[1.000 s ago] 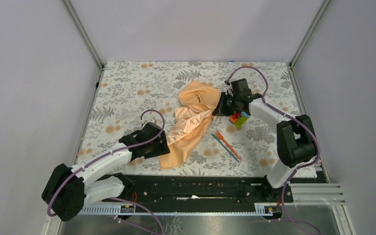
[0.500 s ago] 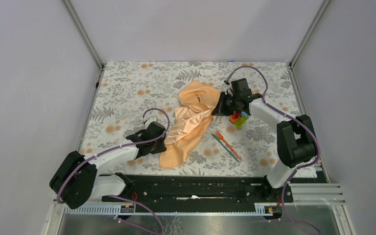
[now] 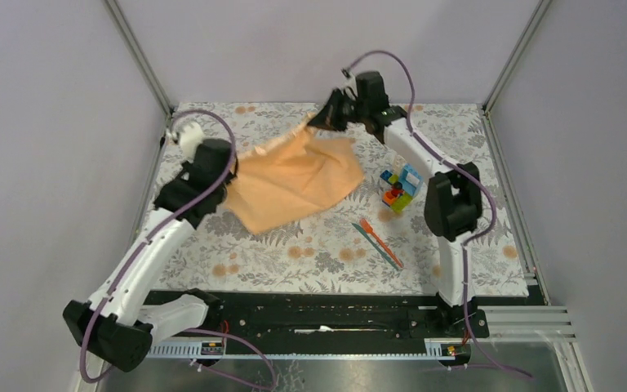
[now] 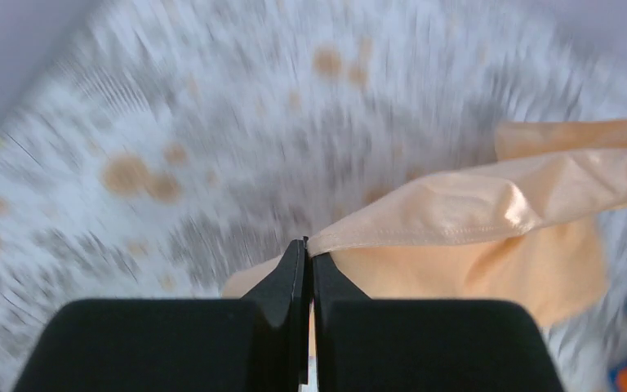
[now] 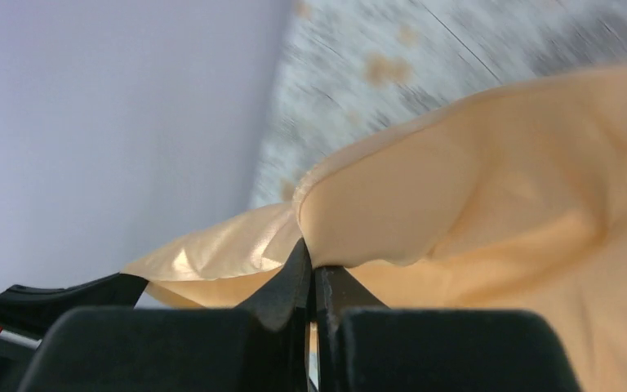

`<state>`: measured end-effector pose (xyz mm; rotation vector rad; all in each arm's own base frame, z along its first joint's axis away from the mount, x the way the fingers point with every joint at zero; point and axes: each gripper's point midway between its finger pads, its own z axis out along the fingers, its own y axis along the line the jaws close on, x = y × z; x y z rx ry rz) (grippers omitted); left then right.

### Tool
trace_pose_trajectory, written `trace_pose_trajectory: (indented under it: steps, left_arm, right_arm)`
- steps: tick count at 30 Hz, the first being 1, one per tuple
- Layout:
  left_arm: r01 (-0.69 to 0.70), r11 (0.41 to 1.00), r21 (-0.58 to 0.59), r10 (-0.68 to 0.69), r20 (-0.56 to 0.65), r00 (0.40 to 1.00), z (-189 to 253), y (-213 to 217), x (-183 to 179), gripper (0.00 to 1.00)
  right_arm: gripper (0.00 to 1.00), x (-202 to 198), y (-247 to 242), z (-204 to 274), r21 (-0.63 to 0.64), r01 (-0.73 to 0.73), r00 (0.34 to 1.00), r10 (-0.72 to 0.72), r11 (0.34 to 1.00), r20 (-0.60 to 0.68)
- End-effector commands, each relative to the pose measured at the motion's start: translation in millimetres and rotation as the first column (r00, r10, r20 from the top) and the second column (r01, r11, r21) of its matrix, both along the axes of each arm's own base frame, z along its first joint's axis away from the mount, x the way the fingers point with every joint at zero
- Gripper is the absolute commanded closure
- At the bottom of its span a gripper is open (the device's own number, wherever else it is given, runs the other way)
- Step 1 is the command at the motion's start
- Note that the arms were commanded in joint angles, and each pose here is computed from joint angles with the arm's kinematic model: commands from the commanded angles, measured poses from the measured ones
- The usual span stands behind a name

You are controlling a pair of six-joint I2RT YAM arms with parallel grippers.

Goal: Fold the napkin into a case and place the utensils inside
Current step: Flatten out the crumpled napkin at the center of the board.

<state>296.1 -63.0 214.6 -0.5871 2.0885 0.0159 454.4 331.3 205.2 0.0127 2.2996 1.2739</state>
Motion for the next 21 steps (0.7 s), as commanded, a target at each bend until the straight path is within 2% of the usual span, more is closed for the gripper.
trace_pose_trajectory:
  steps: [1, 2, 5, 7, 8, 11, 13, 15, 17, 18, 19, 21]
  left_arm:
    - [-0.141, 0.95, 0.28, 0.083, 0.208, 0.975, 134, 70, 5, 1.0]
    - [-0.148, 0.94, 0.306, 0.067, 0.259, 0.963, 166, 75, 3, 1.0]
    - [-0.145, 0.937, 0.317, 0.007, 0.399, 0.917, 244, 81, -13, 1.0]
    - [-0.075, 0.949, 0.308, -0.073, 0.443, 0.894, 265, 74, -21, 1.0]
    - [-0.018, 0.953, 0.302, -0.125, 0.448, 0.885, 266, 65, -24, 1.0]
    - [0.212, 0.941, 0.263, -0.308, 0.41, 0.859, 242, 28, -29, 1.0]
    - [0.373, 0.906, 0.201, -0.422, 0.356, 0.834, 208, -1, -33, 1.0]
    - [0.535, 0.839, 0.1, -0.536, 0.319, 0.782, 172, -34, -46, 1.0]
    - [0.673, 0.739, -0.015, -0.636, 0.311, 0.706, 138, -65, -66, 1.0]
    - [0.738, 0.67, -0.077, -0.686, 0.314, 0.656, 125, -80, -81, 1.0]
    - [0.773, 0.624, -0.116, -0.71, 0.329, 0.623, 117, -88, -94, 1.0]
    - [0.801, 0.563, -0.204, -0.728, 0.337, 0.598, 100, -97, -114, 1.0]
  right_arm:
    - [1.0, 10, 62, 148, 0.277, -0.141, 0.978, 0.091, 0.951, 0.185]
    - [1.0, 10, 67, 180, 0.326, -0.166, 0.968, 0.09, 0.931, 0.235]
    - [1.0, 5, 70, 236, 0.437, -0.226, 0.951, 0.101, 0.871, 0.291]
    - [1.0, -3, 65, 251, 0.465, -0.263, 0.94, 0.116, 0.845, 0.322]
    - [1.0, -4, 64, 240, 0.458, -0.264, 0.944, 0.13, 0.849, 0.303]
    - [1.0, -16, 56, 218, 0.433, -0.274, 0.946, 0.161, 0.859, 0.28]
    - [1.0, -27, 47, 197, 0.411, -0.293, 0.945, 0.194, 0.863, 0.264]
    - [1.0, -34, 34, 174, 0.38, -0.283, 0.95, 0.204, 0.881, 0.236]
    - [1.0, -47, 22, 150, 0.351, -0.297, 0.95, 0.236, 0.888, 0.207]
    - [1.0, -56, 17, 136, 0.332, -0.308, 0.948, 0.258, 0.891, 0.187]
    - [1.0, -65, 12, 122, 0.31, -0.319, 0.946, 0.281, 0.895, 0.161]
    - [1.0, -84, 4, 88, 0.265, -0.324, 0.946, 0.308, 0.908, 0.102]
